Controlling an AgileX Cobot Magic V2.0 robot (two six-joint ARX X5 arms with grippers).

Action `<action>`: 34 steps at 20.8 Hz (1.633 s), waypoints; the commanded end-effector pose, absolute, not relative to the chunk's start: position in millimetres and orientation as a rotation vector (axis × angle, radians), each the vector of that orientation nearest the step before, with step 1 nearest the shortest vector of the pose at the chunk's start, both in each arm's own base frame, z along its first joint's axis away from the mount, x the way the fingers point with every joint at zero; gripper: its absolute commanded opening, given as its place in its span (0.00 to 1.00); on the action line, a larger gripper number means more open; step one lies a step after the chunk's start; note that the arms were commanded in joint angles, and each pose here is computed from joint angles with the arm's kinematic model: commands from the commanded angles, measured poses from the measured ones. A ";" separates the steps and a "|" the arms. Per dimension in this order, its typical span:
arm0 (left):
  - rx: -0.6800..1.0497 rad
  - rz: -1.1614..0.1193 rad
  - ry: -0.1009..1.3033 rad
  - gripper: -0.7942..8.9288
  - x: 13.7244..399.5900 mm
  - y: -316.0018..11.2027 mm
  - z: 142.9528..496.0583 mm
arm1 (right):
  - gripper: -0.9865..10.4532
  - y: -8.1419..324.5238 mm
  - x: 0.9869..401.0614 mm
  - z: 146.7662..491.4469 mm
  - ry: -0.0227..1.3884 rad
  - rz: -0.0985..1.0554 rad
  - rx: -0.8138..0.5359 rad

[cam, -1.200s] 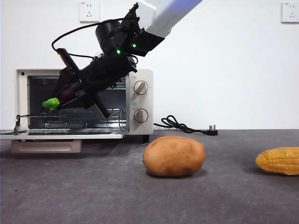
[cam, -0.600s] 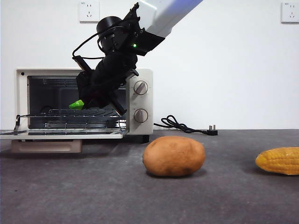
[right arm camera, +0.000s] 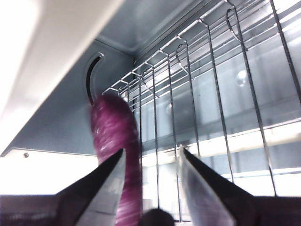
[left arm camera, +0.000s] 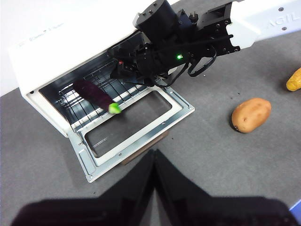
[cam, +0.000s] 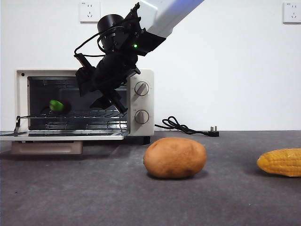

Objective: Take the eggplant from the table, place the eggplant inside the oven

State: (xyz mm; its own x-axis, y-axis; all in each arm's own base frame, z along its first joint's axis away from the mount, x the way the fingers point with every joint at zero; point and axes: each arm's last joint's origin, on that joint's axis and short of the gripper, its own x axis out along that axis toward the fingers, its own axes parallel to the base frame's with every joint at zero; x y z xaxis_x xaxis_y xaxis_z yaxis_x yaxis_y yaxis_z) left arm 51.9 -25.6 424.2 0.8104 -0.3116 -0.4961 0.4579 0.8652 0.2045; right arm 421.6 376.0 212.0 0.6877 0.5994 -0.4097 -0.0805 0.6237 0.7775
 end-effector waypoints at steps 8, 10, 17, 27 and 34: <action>0.355 -0.381 0.483 0.08 50.8 -23.7 422.2 | 0.26 379.7 415.1 261.5 0.630 0.570 0.618; 0.354 -0.381 0.483 0.08 50.8 -23.7 422.2 | 0.26 375.6 410.6 286.6 0.631 0.586 0.481; 0.352 -0.381 0.480 0.08 51.0 -23.8 422.5 | 0.26 345.5 380.1 371.5 0.560 0.647 0.053; 0.309 -0.372 0.463 0.08 52.0 -24.4 424.5 | 0.26 289.5 320.0 441.4 0.517 0.709 -0.229; 0.269 -0.363 0.451 0.08 53.1 -25.1 426.2 | 0.25 259.9 286.9 485.5 0.464 0.864 -0.124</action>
State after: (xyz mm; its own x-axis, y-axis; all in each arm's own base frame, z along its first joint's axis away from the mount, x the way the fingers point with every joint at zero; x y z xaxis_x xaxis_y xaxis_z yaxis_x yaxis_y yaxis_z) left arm 53.0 -24.8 425.5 0.8325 -0.2765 -0.4800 0.4071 0.8931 0.1915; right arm 308.3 275.4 459.8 0.5441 0.6582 -0.5203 -0.7360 0.6721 0.0805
